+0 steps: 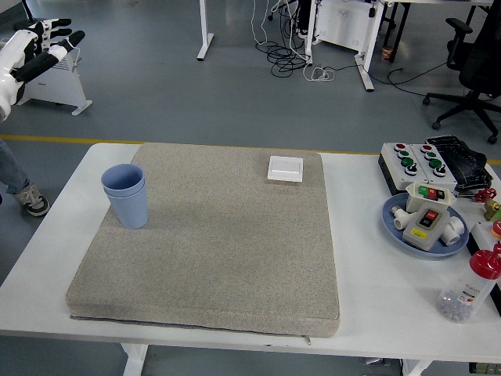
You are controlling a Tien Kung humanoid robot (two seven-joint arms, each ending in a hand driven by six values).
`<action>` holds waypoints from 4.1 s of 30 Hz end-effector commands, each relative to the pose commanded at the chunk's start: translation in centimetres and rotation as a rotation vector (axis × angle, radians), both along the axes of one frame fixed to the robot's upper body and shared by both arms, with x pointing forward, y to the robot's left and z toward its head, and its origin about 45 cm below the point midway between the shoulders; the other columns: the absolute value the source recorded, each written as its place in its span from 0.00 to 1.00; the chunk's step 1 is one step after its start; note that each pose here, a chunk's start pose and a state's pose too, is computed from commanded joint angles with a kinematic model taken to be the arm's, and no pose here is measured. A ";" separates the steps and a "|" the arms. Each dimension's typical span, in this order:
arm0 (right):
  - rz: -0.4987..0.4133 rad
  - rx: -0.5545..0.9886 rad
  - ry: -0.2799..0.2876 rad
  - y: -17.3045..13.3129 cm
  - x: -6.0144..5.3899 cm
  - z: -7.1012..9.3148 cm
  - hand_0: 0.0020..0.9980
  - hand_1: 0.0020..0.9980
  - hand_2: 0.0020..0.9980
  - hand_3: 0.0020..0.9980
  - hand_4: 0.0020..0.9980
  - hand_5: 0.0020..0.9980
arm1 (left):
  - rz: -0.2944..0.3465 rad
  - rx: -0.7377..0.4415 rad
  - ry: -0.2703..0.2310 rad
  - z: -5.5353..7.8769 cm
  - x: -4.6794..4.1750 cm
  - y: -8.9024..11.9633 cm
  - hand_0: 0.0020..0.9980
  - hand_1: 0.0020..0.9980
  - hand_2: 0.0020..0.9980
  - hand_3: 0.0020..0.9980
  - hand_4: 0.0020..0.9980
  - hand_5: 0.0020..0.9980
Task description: Push cup pick cup insert cup
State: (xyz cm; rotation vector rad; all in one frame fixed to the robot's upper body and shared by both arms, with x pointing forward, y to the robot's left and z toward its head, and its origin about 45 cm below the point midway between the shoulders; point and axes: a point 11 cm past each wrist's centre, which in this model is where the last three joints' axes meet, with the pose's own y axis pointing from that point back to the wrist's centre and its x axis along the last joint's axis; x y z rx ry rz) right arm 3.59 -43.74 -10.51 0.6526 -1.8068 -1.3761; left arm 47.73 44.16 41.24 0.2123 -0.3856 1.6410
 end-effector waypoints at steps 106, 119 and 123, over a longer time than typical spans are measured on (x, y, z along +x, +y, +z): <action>0.006 -0.001 -0.002 0.1 0.2 0.0 0.72 0.65 0.65 0.58 0.13 0.47 | -0.021 -1.069 0.127 -22.7 -10.94 -1.7 0.86 0.86 0.92 0.84 0.60 1.00; 0.007 0.000 0.003 0.1 0.0 -0.1 0.73 0.65 0.65 0.58 0.13 0.47 | -0.026 -1.029 0.139 -22.8 -11.02 -1.8 0.87 0.86 0.92 0.84 0.60 1.00; 0.009 0.000 0.005 0.2 -0.1 -0.1 0.73 0.65 0.65 0.58 0.13 0.47 | -0.027 -1.030 0.140 -22.9 -11.01 -1.9 0.87 0.86 0.92 0.84 0.60 1.00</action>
